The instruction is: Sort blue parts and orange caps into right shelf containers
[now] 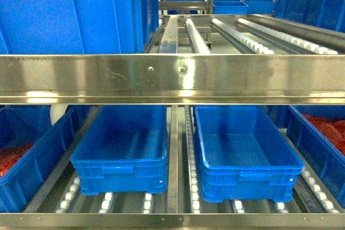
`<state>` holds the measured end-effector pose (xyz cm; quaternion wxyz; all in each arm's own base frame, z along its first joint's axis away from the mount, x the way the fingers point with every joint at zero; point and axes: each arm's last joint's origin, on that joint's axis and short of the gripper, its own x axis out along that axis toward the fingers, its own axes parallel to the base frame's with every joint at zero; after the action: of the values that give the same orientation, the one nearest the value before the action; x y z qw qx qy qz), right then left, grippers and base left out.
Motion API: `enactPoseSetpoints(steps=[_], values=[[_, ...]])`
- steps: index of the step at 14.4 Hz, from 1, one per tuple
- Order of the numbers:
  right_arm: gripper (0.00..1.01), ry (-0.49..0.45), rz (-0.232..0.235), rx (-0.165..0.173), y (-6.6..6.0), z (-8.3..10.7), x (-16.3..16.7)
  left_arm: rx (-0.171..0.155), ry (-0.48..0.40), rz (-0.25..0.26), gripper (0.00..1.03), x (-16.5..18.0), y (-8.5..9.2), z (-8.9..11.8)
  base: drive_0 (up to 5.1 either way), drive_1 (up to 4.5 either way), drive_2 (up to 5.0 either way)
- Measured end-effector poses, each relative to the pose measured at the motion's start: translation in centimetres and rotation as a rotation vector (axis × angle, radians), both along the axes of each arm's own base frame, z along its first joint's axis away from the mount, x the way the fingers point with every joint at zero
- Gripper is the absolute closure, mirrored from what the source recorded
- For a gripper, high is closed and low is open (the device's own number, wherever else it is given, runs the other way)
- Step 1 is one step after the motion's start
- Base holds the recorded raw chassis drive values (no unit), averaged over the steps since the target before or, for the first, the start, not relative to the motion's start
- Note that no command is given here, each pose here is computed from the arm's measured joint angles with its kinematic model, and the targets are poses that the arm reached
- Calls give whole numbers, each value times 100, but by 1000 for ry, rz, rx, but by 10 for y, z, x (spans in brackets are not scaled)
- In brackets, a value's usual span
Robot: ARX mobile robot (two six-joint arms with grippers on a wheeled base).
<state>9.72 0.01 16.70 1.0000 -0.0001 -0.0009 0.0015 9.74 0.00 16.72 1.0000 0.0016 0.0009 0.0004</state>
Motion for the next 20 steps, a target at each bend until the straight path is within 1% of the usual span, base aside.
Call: enactPoseSetpoints(steps=[20], values=[[59, 0, -3, 1, 0, 0, 0, 0, 1, -2, 60, 0, 0, 0, 0, 0, 0]])
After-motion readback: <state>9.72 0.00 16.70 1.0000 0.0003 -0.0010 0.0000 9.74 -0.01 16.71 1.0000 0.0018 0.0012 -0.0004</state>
